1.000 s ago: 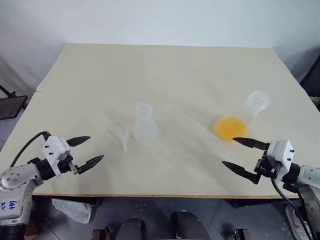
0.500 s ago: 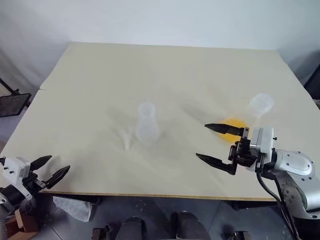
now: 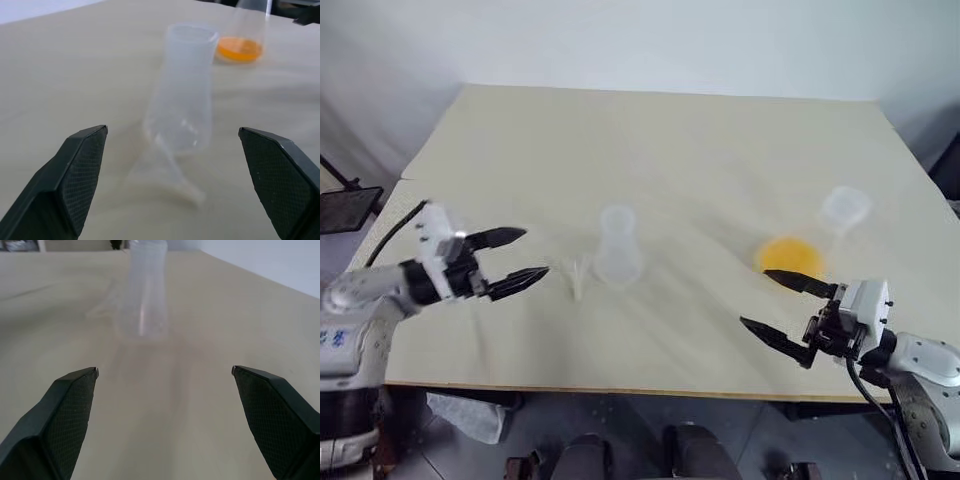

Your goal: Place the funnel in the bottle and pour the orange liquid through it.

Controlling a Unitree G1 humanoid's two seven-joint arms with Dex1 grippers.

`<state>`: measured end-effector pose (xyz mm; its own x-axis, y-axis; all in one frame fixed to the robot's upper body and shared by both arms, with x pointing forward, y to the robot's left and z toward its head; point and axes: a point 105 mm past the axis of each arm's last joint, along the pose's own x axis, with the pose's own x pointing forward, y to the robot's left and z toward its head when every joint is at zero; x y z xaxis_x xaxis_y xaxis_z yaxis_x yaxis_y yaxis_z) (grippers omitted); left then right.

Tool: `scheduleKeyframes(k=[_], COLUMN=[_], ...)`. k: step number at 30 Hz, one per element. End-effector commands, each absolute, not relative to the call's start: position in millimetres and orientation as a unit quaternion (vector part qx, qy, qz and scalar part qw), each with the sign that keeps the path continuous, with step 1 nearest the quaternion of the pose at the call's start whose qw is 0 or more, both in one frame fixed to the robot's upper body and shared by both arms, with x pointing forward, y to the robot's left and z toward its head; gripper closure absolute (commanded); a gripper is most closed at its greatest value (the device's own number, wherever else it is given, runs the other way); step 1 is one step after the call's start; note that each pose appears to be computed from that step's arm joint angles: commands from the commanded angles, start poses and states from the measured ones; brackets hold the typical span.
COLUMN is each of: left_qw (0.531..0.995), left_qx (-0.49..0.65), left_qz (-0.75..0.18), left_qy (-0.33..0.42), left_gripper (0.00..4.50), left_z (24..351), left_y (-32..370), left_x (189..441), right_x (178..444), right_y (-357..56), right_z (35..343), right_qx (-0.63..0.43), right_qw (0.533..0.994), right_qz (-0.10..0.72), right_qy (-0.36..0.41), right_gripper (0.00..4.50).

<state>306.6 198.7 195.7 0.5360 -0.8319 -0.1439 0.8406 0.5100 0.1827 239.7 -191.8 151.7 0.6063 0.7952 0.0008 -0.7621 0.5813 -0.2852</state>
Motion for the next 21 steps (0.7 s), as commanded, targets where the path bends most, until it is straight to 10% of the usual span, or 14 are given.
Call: scheduleKeyframes(k=[1, 14, 21], left_qw=[0.856, 0.830, 0.818], left_qx=[0.142, 0.121, 0.099], left_qz=[-0.494, -0.544, -0.566], left_qy=[0.046, 0.025, -0.018], left_gripper=[0.03, 0.03, 1.89], left_z=[188, 192, 208], left_y=[173, 110, 101], left_x=[329, 363, 357], right_x=[237, 230, 230], right_y=[-197, -194, -192], right_z=[161, 160, 157], right_qx=[-0.141, -0.140, -0.140], right_qw=[0.895, 0.913, 0.915], right_qz=[0.413, 0.372, 0.367], right_qy=[-0.089, -0.095, -0.093], right_gripper=[0.00, 0.00, 0.00])
